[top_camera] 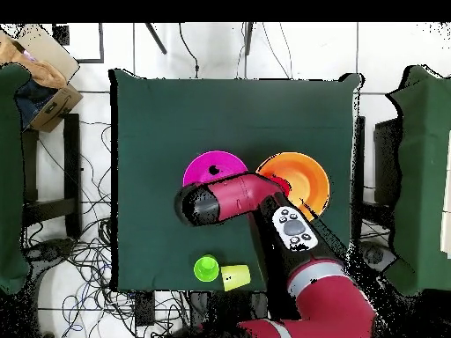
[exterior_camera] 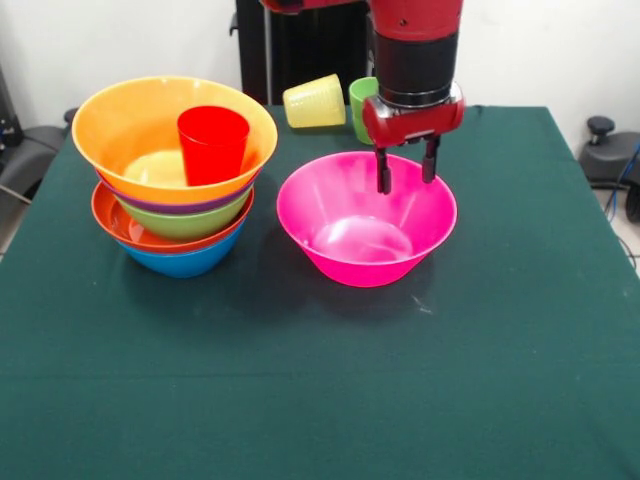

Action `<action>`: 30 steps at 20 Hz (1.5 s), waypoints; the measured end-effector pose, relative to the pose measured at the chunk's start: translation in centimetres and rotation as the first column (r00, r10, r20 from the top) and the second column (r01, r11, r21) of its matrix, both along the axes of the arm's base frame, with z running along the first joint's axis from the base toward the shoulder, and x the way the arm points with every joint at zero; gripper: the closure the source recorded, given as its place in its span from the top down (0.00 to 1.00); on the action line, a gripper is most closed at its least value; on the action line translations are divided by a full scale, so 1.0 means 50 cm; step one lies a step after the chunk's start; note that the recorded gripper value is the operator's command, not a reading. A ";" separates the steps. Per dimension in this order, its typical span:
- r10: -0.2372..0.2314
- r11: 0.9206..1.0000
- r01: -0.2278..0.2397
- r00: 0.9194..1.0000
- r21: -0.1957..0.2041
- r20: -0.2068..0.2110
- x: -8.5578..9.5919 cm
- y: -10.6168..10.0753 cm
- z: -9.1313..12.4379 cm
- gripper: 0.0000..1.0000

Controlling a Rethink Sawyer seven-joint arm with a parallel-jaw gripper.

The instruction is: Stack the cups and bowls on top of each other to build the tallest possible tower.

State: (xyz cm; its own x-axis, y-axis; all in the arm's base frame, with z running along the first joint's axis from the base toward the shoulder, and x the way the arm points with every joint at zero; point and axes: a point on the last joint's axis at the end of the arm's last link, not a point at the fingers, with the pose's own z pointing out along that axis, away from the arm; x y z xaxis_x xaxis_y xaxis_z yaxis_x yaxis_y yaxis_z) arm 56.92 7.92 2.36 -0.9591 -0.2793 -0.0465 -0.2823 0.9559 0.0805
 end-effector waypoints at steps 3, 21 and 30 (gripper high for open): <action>0.013 1.000 -0.013 1.000 -0.001 -0.020 -0.016 0.015 -0.017 1.00; 0.000 0.999 -0.011 0.971 -0.044 -0.241 -0.014 0.092 -0.012 1.00; -0.027 0.999 0.016 0.969 -0.045 -0.247 0.041 0.111 0.014 1.00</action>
